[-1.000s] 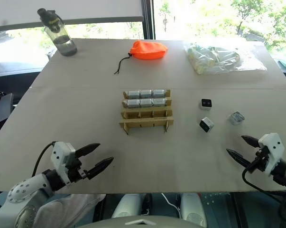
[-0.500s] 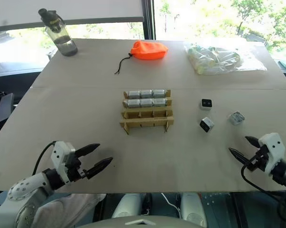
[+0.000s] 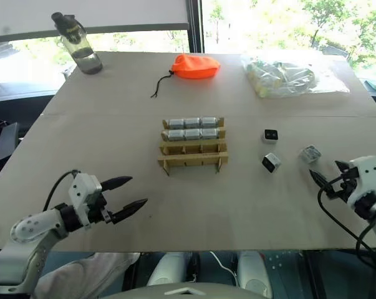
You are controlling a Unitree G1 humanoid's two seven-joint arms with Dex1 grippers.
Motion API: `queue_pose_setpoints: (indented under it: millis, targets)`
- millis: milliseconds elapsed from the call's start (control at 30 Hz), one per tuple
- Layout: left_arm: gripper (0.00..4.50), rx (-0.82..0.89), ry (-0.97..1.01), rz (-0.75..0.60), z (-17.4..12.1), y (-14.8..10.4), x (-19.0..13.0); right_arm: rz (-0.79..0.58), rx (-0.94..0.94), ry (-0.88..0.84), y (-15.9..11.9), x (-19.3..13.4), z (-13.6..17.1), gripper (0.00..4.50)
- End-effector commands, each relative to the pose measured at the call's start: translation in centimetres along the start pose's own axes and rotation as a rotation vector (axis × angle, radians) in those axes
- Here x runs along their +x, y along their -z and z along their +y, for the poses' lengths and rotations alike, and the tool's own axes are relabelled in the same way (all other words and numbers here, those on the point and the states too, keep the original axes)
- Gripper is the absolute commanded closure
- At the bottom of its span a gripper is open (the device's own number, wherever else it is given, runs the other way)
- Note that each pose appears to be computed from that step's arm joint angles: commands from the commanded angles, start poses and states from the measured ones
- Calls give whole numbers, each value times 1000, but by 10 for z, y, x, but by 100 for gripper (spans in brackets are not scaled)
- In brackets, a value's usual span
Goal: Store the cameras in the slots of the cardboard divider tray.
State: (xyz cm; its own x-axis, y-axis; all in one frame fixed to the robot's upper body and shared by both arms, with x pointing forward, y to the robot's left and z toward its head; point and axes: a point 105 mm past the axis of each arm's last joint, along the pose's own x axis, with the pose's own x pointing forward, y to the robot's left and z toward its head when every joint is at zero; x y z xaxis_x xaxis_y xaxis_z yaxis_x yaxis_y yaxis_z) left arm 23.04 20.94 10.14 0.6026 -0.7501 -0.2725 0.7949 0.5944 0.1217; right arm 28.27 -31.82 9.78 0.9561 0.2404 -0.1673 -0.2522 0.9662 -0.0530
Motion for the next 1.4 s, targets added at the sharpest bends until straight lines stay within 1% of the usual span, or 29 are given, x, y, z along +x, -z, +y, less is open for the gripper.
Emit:
queue_pose_setpoints:
  millis: [33,100,233,333,567,967,1000,1067,1100,1133,1167,1200,1333,1400]
  targets:
    - [4,56,211,-117,-16,-49,0,-14,-21,29,-5,7,-7,2]
    - [4,82,273,-130,-15,-64,0,-9,-29,11,-4,13,-6,2]
    - [4,145,362,-123,-14,-82,1,-4,-42,-34,-6,25,-5,2]
    - [4,174,408,-123,-15,-90,2,6,-45,-53,-6,32,-8,2]
    - [4,198,402,-120,-9,-96,1,19,-31,-160,-7,45,-5,2]
    - [4,174,258,-174,-2,-99,-1,33,-52,-249,-11,62,-3,2]
    - [1,173,254,-173,-2,-99,-1,34,-52,-251,-10,63,-3,25]
    - [0,170,245,-173,-2,-99,-3,30,-54,-261,-10,63,-2,88]
    - [0,169,236,-174,-1,-99,-3,28,-56,-262,-10,63,-2,129]
    - [0,169,229,-175,1,-99,-3,27,-58,-263,-10,63,-2,185]
    - [0,168,223,-175,2,-99,-3,26,-62,-261,-10,63,-2,225]
    - [0,164,221,-176,2,-99,-3,28,-71,-261,-10,63,-3,249]
    - [0,156,214,-182,3,-99,-1,15,-108,-255,-12,61,-3,247]
    - [0,152,193,-195,6,-100,0,-28,-171,-265,-26,63,1,247]
